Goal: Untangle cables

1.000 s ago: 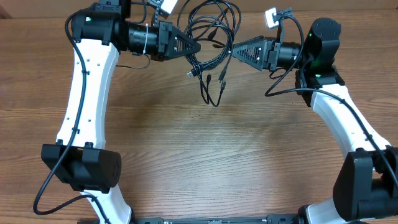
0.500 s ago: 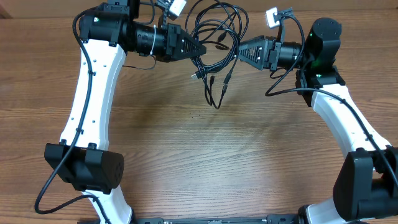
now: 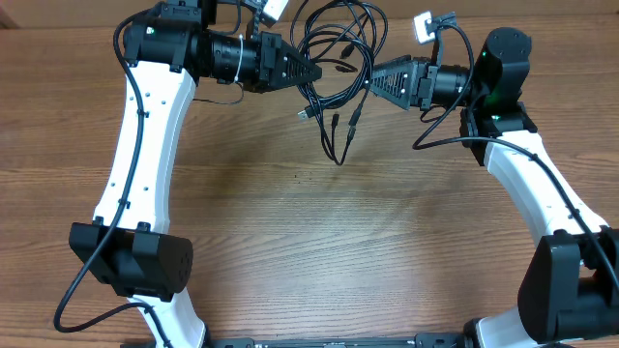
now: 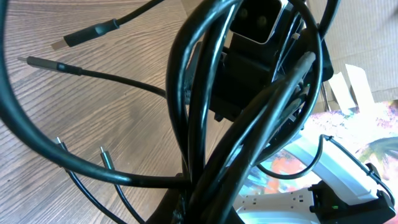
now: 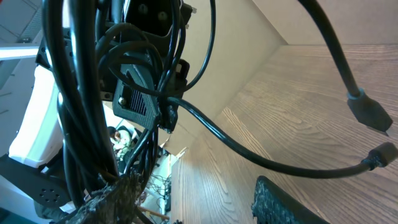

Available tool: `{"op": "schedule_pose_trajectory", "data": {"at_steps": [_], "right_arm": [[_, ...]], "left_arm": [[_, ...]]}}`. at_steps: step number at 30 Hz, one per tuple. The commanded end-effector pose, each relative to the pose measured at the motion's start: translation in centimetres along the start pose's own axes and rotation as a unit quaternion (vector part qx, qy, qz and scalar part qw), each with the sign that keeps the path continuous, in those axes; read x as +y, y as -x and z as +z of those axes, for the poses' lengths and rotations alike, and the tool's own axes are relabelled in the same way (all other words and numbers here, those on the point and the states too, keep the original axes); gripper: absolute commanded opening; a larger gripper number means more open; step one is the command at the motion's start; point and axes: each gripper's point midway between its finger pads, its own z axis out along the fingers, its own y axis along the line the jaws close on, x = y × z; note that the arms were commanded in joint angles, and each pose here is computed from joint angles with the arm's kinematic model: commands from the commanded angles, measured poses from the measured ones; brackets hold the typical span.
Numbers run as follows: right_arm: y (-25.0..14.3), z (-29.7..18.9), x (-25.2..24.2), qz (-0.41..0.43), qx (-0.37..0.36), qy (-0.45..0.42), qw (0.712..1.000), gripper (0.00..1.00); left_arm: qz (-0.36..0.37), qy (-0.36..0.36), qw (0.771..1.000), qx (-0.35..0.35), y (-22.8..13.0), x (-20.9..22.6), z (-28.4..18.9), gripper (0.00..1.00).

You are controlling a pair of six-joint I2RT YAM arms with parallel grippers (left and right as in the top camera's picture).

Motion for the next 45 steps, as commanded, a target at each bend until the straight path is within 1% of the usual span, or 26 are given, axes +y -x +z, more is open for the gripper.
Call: {"op": "schedule_pose_trajectory", "data": {"at_steps": [1, 3, 13, 24, 45], "right_arm": [[0.7, -0.3, 1.8, -0.027, 0.005, 0.014, 1.0, 0.6], [0.6, -0.3, 1.9, -0.026, 0.005, 0.014, 1.0, 0.6], [0.4, -0.3, 1.8, -0.02, 0.009, 0.016, 1.0, 0.6], [0.4, -0.3, 1.9, -0.02, 0.01, 0.017, 1.0, 0.6], [0.3, -0.3, 1.8, -0.015, 0.011, 0.016, 1.0, 0.61]], "left_arm": [[-0.003, 0.021, 1.0, -0.007, 0.5, 1.0, -0.2, 0.05], [-0.004, 0.034, 0.999, -0.009, 0.5, 1.4, -0.2, 0.04], [-0.003, 0.033, 0.999, -0.016, 0.9, 1.4, -0.2, 0.05], [-0.008, 0.053, 0.998, -0.019, 1.1, 2.1, -0.2, 0.04], [-0.006, 0.043, 0.999, -0.031, 1.8, 1.7, -0.2, 0.04]]}}
